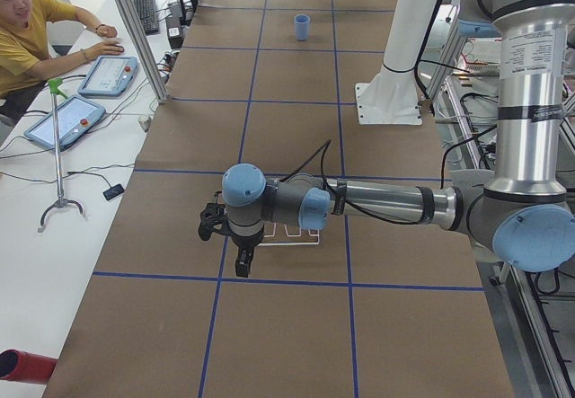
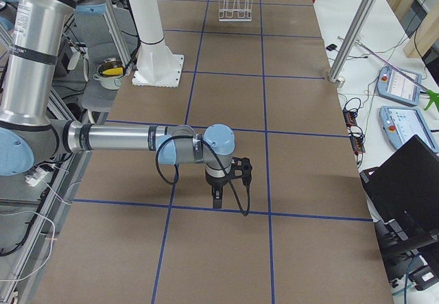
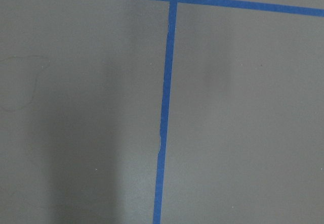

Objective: Hang cup on cup holder

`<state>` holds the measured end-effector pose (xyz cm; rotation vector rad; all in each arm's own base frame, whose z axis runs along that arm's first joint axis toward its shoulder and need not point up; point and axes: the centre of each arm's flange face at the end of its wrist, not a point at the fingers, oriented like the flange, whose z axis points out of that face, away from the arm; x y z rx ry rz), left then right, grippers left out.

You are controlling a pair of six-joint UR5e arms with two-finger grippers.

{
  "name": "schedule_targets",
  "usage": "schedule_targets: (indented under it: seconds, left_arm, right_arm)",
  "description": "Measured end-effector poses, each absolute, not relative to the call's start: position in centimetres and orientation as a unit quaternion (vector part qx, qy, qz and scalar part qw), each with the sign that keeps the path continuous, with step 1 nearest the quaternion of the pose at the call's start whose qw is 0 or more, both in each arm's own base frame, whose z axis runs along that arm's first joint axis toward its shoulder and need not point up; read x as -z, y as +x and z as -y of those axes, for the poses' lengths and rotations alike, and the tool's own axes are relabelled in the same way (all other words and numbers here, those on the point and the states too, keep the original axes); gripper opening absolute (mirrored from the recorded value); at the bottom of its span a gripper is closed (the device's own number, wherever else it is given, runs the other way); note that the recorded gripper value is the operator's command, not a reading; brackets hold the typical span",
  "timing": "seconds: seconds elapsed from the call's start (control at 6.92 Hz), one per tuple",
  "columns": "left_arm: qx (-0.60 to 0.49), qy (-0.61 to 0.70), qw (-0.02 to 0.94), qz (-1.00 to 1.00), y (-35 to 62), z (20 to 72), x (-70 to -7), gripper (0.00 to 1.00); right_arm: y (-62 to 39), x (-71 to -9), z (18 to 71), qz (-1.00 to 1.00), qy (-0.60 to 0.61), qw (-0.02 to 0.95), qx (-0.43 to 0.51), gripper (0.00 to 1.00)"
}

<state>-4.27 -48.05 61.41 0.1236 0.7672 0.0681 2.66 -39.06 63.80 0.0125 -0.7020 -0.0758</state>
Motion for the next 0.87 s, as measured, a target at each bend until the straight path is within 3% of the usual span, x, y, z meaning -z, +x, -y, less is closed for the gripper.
schedule_targets:
  seconds: [0.43, 0.87]
  left_arm:
    - [-0.048, 0.099, 0.921, -0.373, -4.3, 48.6, -58.0, 0.99]
    - [-0.086, 0.214, 0.906, -0.354, -4.6, 50.2, -53.8, 0.99]
  right_arm:
    - [2.5, -62.6, 40.0, 0.347, 0.024, 0.936, 0.042, 1.00]
    - [1.6, -56.8, 44.7, 0.376, 0.152, 0.910, 0.090, 1.00]
